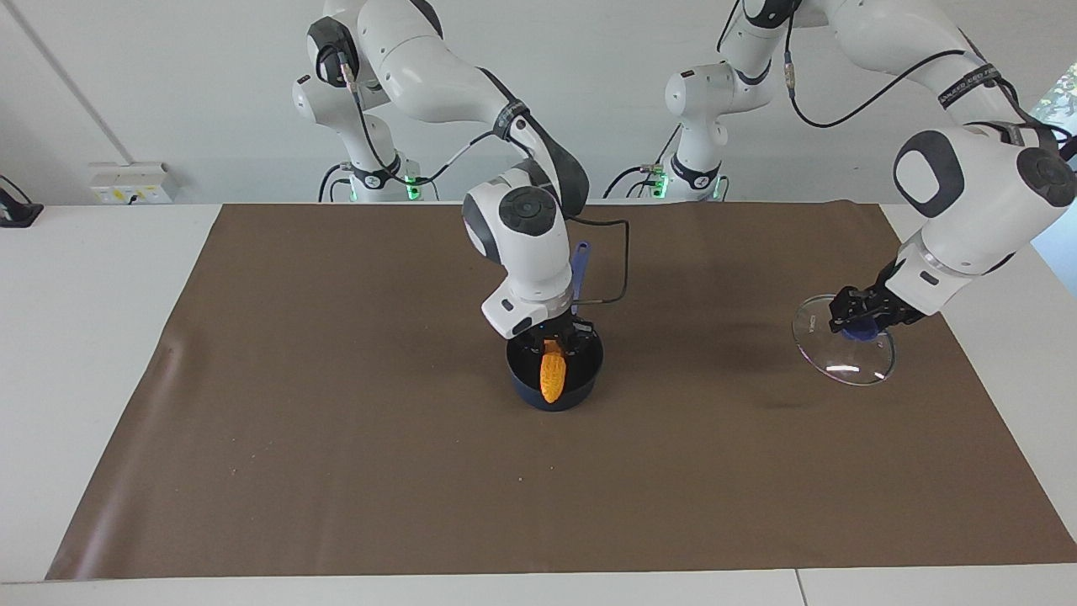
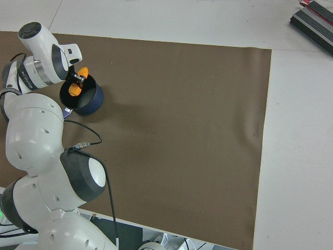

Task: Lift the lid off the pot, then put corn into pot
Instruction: 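Lift the lid away with the left gripper while the right gripper carries corn, then lower the corn into the pot and open the right gripper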

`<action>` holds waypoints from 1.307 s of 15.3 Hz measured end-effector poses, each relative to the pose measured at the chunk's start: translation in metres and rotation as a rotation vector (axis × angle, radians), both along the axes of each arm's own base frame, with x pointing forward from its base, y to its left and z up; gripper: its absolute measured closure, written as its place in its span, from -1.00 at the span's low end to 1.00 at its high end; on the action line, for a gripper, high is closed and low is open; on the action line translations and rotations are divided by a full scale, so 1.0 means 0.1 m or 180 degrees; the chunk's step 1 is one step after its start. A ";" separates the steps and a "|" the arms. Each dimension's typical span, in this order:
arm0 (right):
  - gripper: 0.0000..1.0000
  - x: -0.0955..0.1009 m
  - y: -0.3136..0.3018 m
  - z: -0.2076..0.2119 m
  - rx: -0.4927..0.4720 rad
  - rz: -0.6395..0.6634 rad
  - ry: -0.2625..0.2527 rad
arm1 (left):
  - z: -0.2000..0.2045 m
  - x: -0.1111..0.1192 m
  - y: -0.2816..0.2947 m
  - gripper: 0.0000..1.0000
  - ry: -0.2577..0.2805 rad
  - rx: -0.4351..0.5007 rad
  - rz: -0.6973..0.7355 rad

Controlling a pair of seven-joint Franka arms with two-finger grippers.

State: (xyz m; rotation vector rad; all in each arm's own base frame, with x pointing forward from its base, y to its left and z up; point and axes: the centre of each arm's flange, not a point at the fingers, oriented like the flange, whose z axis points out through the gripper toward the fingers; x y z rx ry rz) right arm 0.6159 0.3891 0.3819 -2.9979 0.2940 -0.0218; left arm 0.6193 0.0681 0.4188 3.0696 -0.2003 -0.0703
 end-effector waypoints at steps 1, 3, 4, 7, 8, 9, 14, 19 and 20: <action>0.21 -0.02 0.01 -0.01 -0.0003 0.0007 0.0005 | -0.10 -0.03 -0.03 -0.34 0.0005 -0.0001 -0.0005; 0.21 -0.05 0.03 -0.02 -0.0011 -0.0022 0.0029 | -0.21 -0.07 -0.08 -0.34 0.0008 -0.0002 0.0004; 0.21 -0.09 0.06 -0.03 -0.0017 -0.0038 0.0051 | -0.26 -0.08 -0.08 -0.34 -0.0011 0.0001 0.0007; 0.21 -0.28 0.21 -0.16 -0.0065 -0.0051 0.0137 | -0.45 -0.14 -0.09 -0.34 -0.0055 0.0011 0.0017; 0.21 -0.31 0.23 -0.20 -0.0074 -0.0055 0.0148 | -0.50 -0.16 -0.09 -0.34 -0.0058 0.0013 0.0020; 0.21 -0.32 0.21 -0.24 -0.0076 -0.0062 0.0146 | -0.55 -0.18 -0.09 -0.34 -0.0059 0.0014 0.0022; -0.12 -0.28 0.08 -0.24 -0.0110 -0.0113 0.0132 | -0.72 -0.25 -0.10 -0.34 -0.0056 0.0018 0.0029; -1.00 -0.06 -0.26 0.22 -0.0406 -0.0119 0.0033 | -0.82 -0.29 -0.11 -0.34 -0.0080 0.0024 0.0053; -1.00 0.04 -0.44 0.41 -0.0463 -0.0122 -0.0040 | -0.83 -0.29 -0.11 -0.34 -0.0080 0.0024 0.0053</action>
